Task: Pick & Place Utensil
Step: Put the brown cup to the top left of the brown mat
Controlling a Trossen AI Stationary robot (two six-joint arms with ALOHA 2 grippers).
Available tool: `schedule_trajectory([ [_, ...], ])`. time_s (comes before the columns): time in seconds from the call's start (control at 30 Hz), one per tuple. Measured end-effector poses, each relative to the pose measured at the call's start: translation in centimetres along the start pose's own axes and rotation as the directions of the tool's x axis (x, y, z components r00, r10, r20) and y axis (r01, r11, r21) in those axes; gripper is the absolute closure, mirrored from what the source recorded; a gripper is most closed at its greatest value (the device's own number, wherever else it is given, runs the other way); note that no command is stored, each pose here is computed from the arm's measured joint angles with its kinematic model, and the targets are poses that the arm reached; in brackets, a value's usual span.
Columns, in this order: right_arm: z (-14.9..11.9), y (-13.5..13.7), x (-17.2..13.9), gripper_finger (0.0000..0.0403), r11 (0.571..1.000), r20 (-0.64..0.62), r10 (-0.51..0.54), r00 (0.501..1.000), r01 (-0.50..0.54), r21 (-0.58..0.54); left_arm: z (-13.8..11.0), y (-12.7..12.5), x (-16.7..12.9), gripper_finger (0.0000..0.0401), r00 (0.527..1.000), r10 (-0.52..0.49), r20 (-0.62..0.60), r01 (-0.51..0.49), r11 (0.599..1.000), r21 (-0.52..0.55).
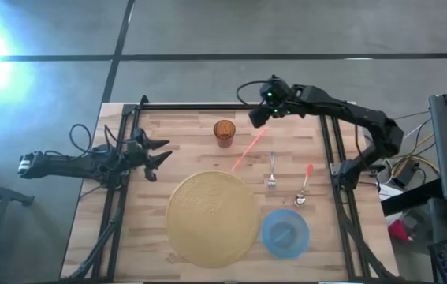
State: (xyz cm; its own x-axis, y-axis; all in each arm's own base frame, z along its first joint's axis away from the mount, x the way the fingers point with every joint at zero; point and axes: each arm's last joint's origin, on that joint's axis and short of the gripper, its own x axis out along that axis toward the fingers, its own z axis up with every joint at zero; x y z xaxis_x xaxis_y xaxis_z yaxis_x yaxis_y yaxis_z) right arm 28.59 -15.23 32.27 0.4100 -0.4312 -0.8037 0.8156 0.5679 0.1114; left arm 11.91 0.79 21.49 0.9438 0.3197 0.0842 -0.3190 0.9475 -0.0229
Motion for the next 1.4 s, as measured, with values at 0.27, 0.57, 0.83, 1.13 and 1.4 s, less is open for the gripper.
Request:
schedule_trajectory([
  [0.27,0.4,1.0,3.5,0.0193,0.999,-0.062,-0.026,0.998,0.023,-0.037,-0.8,0.0,0.0,0.0215,0.997,0.0,-0.08,-0.003,0.999,-0.043],
  [0.57,1.1,2.3,6.4,0.0193,0.996,-0.057,0.089,0.994,-0.09,-0.02,-0.8,0.0,0.0,0.0215,0.997,0.0,-0.079,-0.003,0.999,-0.044],
  [0.83,0.9,2.9,8.0,0.0193,0.994,-0.073,0.11,0.991,-0.111,-0.001,-0.8,0.0,0.0,0.0215,0.997,0.0,-0.077,-0.001,1.0,-0.013],
  [1.13,0.6,3.9,8.7,0.0193,0.992,-0.067,0.128,0.989,-0.129,0.0,-0.5,0.0,0.0,0.0215,0.999,0.002,-0.051,0.001,0.998,0.058],
  [1.4,0.0,4.9,9.8,0.0193,0.991,-0.077,0.136,0.988,-0.137,-0.005,-0.1,0.0,0.0,0.0215,1.0,0.012,-0.011,-0.011,0.998,0.068],
])
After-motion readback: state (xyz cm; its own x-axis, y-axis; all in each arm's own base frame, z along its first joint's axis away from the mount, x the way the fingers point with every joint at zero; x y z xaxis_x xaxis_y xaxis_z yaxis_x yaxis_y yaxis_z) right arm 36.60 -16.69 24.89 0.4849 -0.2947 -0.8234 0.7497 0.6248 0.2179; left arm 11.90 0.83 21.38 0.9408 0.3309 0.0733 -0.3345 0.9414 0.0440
